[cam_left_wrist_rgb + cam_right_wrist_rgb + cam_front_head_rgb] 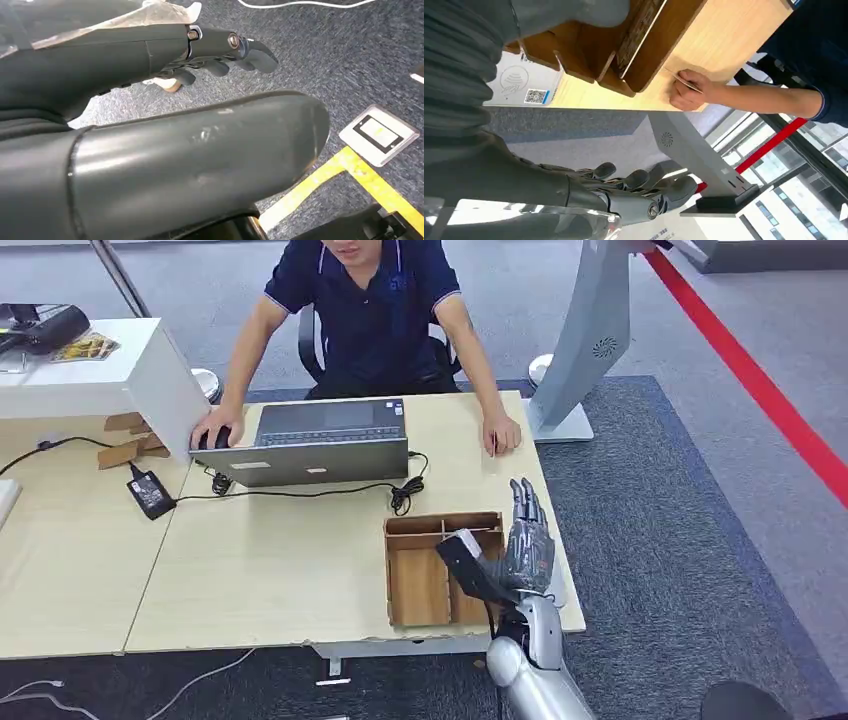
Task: Pass the card to the sensor for recognition and then transmit it.
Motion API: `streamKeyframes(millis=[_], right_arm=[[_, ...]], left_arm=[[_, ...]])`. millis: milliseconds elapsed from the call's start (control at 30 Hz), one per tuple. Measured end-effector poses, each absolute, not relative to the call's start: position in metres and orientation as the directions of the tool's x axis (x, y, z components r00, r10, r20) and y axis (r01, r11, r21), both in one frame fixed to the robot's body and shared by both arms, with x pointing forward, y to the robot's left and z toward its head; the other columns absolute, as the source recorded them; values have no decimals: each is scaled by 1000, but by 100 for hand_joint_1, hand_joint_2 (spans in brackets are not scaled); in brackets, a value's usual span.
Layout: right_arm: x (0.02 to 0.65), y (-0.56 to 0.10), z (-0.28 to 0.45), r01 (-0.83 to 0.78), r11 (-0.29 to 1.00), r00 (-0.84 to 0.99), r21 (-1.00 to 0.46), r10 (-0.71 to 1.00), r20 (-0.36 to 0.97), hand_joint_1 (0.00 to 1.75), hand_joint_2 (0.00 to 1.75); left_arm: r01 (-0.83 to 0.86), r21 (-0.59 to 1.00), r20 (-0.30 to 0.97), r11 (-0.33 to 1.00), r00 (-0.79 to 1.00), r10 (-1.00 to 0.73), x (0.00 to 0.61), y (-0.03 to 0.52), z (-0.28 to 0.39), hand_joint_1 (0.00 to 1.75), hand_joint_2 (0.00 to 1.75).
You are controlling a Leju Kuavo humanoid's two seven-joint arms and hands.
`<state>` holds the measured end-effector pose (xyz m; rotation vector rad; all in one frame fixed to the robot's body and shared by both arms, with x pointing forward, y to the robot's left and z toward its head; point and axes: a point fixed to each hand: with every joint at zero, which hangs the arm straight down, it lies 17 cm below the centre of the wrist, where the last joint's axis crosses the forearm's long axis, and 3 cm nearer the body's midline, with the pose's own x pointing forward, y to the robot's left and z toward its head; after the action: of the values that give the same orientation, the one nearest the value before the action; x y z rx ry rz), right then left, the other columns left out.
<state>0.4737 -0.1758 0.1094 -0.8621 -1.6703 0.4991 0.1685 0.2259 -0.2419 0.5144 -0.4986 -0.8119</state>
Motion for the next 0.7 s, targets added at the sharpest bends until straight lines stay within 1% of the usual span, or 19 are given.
streamKeyframes(millis=[33, 100, 200, 267, 333, 367, 400, 467, 500, 700], right_arm=[[474, -176, 109, 281, 642, -97, -713, 759, 644, 42, 175], [474, -176, 110, 281, 642, -98, -713, 758, 645, 38, 175], [474, -176, 110, 281, 642, -99, -713, 758, 644, 42, 175], [474, -176, 110, 281, 642, -99, -713, 758, 644, 31, 175], [474, -176, 110, 281, 642, -99, -713, 758, 644, 33, 175], [474, -176, 110, 281, 642, -99, -713, 758, 644, 24, 175], [474, -176, 110, 281, 642, -99, -713, 758, 644, 24, 175], [474, -176, 110, 281, 643, -99, -712, 758, 645, 33, 175], [474, -176, 110, 281, 643, -99, -712, 758, 645, 28, 175], [474, -175, 110, 281, 643, -100, -712, 758, 645, 33, 175]], left_arm=[[546, 603, 218, 581, 589, -779, 169, 226, -242, 0, 0], [546, 603, 218, 581, 588, -779, 169, 226, -242, 0, 0], [546, 603, 218, 581, 589, -779, 169, 226, -242, 0, 0], [546, 604, 218, 581, 589, -779, 169, 226, -242, 0, 0], [546, 604, 218, 581, 589, -779, 169, 226, -242, 0, 0], [546, 604, 218, 581, 589, -779, 169, 226, -242, 0, 0], [546, 604, 218, 581, 589, -779, 169, 226, -242, 0, 0], [546, 604, 218, 581, 589, -779, 169, 226, -242, 0, 0], [545, 604, 218, 581, 589, -779, 169, 226, -242, 0, 0], [545, 604, 218, 581, 588, -779, 169, 226, -242, 0, 0]])
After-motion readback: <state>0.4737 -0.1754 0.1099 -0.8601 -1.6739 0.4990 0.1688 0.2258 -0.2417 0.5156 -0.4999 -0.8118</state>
